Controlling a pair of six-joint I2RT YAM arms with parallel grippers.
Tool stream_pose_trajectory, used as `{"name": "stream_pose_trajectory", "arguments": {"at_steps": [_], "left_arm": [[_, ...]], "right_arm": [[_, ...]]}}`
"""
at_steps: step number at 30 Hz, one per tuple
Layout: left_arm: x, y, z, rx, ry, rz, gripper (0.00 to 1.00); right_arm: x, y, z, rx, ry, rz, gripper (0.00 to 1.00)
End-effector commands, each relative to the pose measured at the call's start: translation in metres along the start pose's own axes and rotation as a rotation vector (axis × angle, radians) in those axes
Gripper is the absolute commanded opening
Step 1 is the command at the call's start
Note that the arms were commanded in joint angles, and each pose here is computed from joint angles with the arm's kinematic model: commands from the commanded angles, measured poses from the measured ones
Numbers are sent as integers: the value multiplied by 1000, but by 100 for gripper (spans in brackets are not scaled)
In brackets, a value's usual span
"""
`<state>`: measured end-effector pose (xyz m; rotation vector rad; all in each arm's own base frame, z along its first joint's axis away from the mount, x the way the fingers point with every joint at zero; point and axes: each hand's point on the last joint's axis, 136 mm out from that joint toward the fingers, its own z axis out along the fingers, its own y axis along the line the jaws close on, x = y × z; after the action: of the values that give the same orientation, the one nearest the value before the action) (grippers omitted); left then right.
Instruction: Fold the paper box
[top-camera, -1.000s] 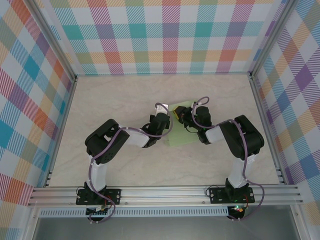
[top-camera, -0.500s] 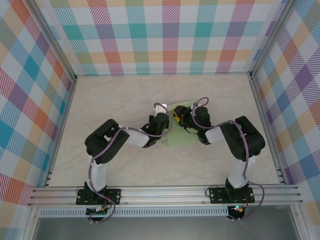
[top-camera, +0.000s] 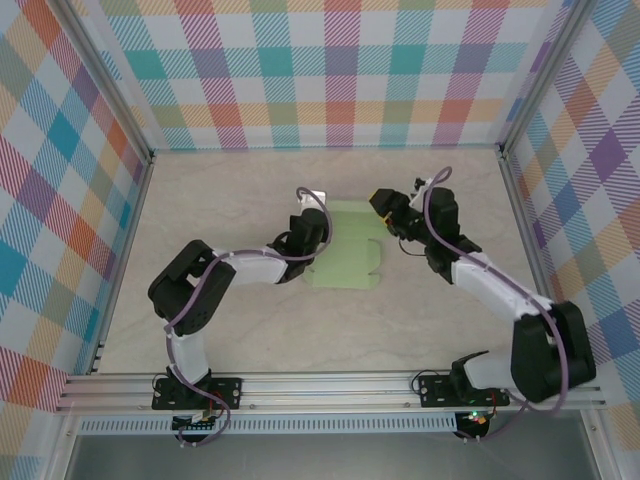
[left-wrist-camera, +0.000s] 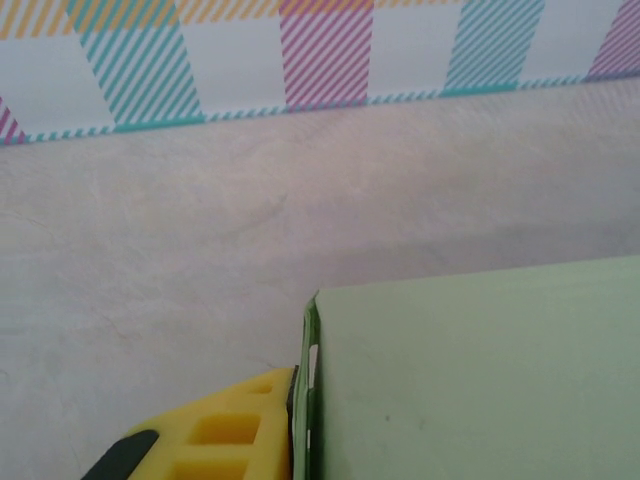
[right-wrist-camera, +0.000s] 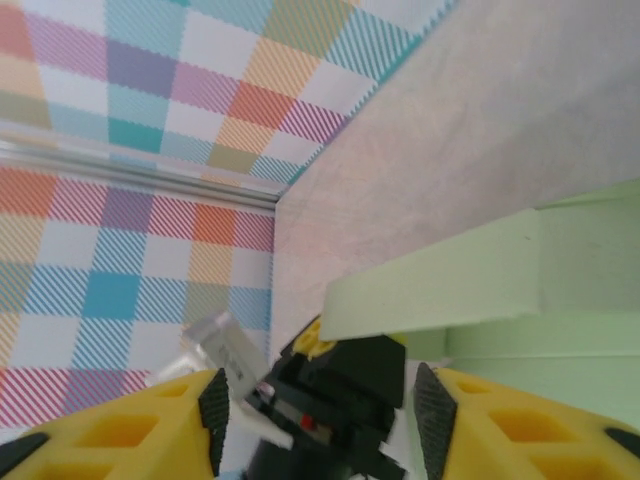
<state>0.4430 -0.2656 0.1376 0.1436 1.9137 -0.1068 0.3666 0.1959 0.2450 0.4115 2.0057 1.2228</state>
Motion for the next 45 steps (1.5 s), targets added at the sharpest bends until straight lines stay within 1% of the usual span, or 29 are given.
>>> {"name": "stream_pose_trajectory", "arguments": {"at_steps": [1, 3, 5, 6, 8, 10, 11, 12, 14, 16, 17, 20, 22, 24, 25, 26, 28, 31, 37, 40, 43, 45], "left_arm": [[-8, 3, 2, 55, 19, 9, 17], [-3, 4, 4, 83, 25, 29, 17], [3, 0, 6, 118, 18, 71, 17], [7, -3, 7, 138, 16, 96, 17], [16, -11, 9, 198, 14, 132, 18], [24, -20, 8, 264, 2, 148, 19], [26, -24, 7, 294, -5, 152, 19], [28, -28, 7, 316, -10, 160, 19], [33, -33, 7, 355, -9, 190, 20], [36, -36, 10, 364, 0, 215, 21], [38, -38, 12, 368, 6, 227, 21], [41, -38, 16, 367, 16, 240, 21], [40, -39, 16, 368, 7, 237, 22], [40, -36, 17, 352, 8, 231, 24], [40, -35, 17, 350, 8, 231, 27], [40, -35, 16, 348, 9, 230, 32], [40, -34, 14, 348, 9, 225, 34], [40, -29, 10, 338, 8, 216, 35], [42, -20, 5, 318, 11, 215, 36], [43, -10, 1, 309, 11, 195, 37], [42, 0, -5, 324, -7, 152, 53], [41, 5, -8, 352, -16, 122, 59]], "right_arm": [[-13, -11, -30, 147, -15, -340, 61], [-26, -16, -39, 188, -25, -454, 65], [-29, -17, -38, 174, 37, -621, 65], [-27, -17, -35, 171, 88, -693, 65], [-24, -20, -27, 194, 216, -763, 67], [-18, -27, -18, 227, 372, -778, 68], [-15, -36, -14, 267, 474, -752, 69], [-15, -39, -10, 279, 534, -761, 69], [-7, -42, 3, 254, 656, -713, 69], [2, -40, 16, 195, 746, -646, 70], [7, -47, 25, 204, 791, -621, 70], [24, -67, 48, 238, 898, -672, 69], [30, -74, 61, 219, 921, -674, 68], [37, -73, 71, 156, 937, -652, 67], [40, -72, 74, 132, 945, -640, 67], [45, -71, 76, 106, 961, -631, 66], [57, -70, 77, 81, 992, -645, 65], [69, -75, 78, 83, 1023, -670, 64], [73, -79, 84, 90, 1020, -679, 62], [72, -84, 87, 124, 1020, -694, 61], [71, -91, 88, 150, 1022, -699, 58], [73, -93, 89, 151, 1022, -698, 57]]}}
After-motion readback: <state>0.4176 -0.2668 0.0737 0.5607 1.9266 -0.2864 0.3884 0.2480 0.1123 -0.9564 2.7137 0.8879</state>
